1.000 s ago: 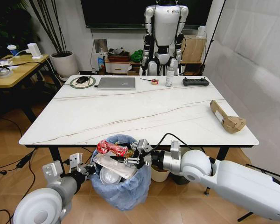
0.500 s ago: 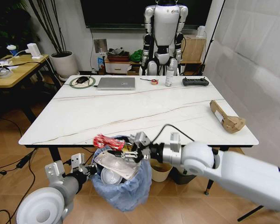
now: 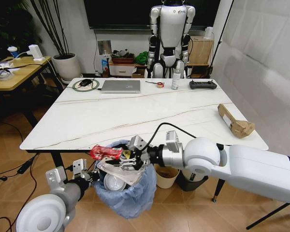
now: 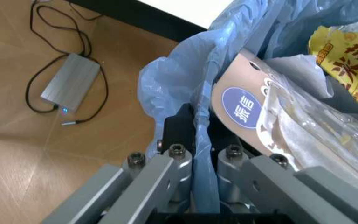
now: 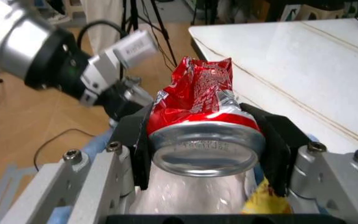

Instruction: Pick up the trash bin and place the trash from the table into it.

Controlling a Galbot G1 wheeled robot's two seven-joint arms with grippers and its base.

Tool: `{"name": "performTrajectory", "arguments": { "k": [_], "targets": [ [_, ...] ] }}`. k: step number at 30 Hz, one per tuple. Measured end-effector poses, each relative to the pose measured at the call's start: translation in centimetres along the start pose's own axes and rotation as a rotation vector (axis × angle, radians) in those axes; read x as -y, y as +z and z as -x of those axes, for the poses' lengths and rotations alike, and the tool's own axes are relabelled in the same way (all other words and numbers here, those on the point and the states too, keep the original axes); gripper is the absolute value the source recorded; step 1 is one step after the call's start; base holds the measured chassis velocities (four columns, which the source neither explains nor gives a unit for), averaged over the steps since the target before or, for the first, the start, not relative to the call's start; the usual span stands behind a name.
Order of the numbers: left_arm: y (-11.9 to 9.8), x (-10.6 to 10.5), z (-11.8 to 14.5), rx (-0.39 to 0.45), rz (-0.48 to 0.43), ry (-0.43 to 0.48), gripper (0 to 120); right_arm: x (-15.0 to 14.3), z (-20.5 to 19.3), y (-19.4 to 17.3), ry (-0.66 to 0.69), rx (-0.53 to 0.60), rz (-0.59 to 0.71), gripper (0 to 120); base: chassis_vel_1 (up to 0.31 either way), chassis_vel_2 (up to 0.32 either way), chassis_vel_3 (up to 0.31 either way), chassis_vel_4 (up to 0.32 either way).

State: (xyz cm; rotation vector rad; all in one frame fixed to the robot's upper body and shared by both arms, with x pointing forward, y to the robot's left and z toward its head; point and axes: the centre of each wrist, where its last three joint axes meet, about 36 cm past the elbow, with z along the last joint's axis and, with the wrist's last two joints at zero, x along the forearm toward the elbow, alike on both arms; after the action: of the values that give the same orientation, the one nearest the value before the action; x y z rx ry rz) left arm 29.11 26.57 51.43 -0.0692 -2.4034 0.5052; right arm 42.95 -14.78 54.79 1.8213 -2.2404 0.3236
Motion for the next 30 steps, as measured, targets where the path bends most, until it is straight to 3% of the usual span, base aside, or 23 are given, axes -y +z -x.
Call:
{"name": "performTrajectory", "arguments": {
  "k": [30],
  "targets": [
    [-0.5, 0.4, 0.5, -0.002, 0.013, -0.017, 0, -0.1, 0.9, 4.2, 0.000, -0.107, -0.004, 47, 0.000, 0.000, 0.000, 0.000]
  ]
}}
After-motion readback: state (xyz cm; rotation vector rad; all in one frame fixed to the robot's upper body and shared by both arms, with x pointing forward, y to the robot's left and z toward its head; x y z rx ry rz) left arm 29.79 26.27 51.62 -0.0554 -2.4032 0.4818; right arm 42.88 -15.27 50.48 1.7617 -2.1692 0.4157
